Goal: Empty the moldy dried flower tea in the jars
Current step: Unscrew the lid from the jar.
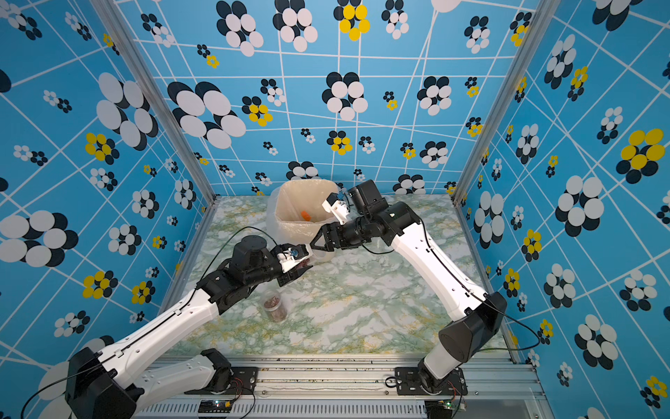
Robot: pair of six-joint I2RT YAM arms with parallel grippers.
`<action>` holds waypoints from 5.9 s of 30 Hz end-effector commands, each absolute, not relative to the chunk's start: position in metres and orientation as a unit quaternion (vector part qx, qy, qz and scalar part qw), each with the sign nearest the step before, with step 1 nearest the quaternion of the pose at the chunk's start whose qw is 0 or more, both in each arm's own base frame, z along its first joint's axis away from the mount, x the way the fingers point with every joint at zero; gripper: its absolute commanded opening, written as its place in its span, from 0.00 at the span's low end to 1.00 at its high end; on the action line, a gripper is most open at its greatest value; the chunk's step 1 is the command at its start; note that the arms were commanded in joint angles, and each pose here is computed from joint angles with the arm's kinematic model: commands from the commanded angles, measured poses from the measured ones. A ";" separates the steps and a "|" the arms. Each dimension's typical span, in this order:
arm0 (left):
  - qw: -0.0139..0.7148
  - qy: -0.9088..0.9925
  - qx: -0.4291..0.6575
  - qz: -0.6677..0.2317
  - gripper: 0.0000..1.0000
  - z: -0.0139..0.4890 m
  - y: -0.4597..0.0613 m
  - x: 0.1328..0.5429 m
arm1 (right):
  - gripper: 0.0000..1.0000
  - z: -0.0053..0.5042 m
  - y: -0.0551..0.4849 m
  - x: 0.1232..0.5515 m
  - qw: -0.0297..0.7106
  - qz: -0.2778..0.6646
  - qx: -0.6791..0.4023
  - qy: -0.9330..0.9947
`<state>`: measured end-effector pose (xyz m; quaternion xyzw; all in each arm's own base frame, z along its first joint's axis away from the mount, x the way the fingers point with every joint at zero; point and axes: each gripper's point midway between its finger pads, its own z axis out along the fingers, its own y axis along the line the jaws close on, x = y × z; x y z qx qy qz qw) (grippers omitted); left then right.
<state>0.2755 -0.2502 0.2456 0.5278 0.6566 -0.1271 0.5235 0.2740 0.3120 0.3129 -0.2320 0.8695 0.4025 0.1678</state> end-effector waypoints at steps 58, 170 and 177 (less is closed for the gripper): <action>0.468 0.652 0.432 -0.412 0.00 0.301 -0.242 0.263 | 0.65 0.331 0.316 0.275 0.261 0.338 -0.439 0.791; 0.473 0.636 0.487 -0.368 0.00 0.288 -0.254 0.244 | 0.20 0.320 0.328 0.265 0.219 0.336 -0.545 0.736; 0.480 0.642 0.485 -0.349 0.00 0.284 -0.251 0.247 | 0.20 0.326 0.324 0.273 0.231 0.327 -0.526 0.750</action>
